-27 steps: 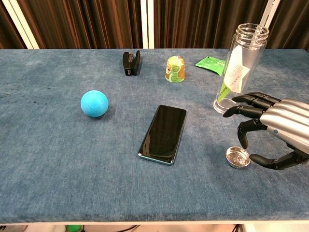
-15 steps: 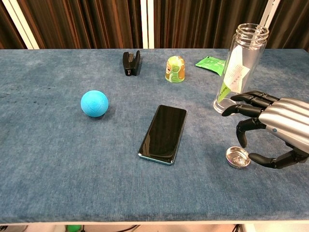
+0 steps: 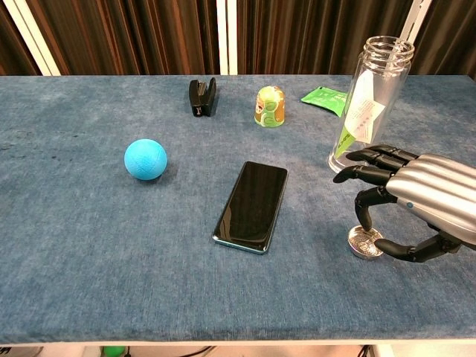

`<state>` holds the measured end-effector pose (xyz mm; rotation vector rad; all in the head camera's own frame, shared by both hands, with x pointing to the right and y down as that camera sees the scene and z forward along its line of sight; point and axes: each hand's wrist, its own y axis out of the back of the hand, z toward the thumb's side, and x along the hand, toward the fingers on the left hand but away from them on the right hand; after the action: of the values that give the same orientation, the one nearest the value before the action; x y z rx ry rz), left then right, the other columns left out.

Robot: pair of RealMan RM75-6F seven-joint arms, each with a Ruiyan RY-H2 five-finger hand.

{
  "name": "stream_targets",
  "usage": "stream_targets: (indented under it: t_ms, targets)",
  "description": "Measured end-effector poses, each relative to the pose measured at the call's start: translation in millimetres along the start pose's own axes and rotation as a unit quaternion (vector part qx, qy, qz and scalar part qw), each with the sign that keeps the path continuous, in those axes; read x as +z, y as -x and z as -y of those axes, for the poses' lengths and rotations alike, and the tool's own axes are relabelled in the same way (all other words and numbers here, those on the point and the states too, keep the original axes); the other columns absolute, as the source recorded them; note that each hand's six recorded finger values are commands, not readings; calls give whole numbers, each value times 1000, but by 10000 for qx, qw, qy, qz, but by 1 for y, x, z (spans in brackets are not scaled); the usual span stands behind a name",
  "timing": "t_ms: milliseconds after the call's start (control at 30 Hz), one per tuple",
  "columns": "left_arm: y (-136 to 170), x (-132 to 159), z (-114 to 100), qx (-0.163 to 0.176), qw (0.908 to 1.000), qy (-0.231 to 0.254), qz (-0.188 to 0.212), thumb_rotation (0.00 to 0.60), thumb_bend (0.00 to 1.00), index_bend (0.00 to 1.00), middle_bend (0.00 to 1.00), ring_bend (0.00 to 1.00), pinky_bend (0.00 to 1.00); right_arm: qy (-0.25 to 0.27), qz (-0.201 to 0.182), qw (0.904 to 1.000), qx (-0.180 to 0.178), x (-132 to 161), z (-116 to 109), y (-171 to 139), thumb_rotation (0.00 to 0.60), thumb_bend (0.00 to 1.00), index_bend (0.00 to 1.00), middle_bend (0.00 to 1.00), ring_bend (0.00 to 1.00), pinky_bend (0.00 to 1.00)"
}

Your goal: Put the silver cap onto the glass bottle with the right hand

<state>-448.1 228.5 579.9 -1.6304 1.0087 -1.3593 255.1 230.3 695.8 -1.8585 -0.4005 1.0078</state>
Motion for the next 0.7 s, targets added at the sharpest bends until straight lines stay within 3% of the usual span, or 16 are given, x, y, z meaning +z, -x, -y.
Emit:
stream_targets:
  t_ms: [700]
  targets:
    - [2,-5,2,-46,10000,11,-73,600,55,103,47,9,88,-24,20,9999,112,1,8,4,600,364,555,125,0,0]
